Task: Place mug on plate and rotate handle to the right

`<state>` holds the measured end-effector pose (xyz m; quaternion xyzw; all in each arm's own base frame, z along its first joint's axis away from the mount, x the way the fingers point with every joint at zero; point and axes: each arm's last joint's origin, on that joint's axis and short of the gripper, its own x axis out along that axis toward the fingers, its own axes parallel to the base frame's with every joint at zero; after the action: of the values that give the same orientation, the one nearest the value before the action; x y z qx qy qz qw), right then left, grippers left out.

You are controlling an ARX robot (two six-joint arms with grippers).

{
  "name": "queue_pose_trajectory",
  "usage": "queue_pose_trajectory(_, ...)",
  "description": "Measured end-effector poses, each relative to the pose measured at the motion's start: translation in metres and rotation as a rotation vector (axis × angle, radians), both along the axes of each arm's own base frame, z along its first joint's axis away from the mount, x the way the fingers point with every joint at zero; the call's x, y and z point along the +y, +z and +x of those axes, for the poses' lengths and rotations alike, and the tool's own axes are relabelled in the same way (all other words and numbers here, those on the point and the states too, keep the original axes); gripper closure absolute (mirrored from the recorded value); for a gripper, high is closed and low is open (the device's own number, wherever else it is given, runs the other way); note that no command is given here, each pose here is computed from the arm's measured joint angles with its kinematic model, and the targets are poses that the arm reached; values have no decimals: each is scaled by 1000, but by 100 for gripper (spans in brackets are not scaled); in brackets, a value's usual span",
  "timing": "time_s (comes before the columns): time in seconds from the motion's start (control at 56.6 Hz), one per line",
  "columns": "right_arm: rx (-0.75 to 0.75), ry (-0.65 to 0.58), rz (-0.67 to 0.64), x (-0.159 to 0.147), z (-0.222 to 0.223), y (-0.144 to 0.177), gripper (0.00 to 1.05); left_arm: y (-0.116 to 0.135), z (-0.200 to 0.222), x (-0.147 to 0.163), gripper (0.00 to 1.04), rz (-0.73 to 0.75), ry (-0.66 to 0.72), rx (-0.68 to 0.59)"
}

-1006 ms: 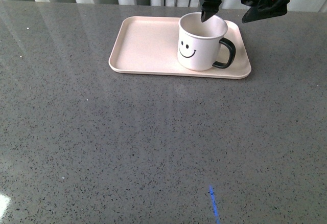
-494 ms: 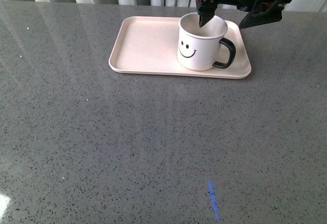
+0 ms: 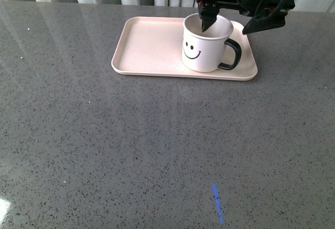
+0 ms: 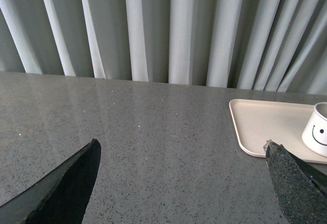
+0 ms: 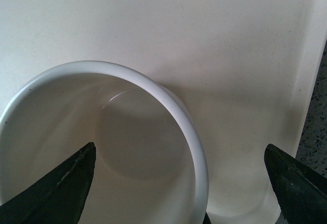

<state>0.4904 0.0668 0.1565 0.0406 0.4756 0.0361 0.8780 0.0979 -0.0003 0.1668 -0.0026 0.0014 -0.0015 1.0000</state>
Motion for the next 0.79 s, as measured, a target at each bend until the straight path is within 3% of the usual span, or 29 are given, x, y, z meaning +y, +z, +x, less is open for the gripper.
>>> queue_pose_trajectory(0.424,7,-17,12,1,0,0,19,0,0,0,9,0,0,0)
queue_pose_trajectory(0.636,9,-22,15,1,0,0,32,0,0,0,9,0,0,0)
queue_pose_trajectory(0.794,8,-28,19,1,2,2,53,0,0,0,9,0,0,0)
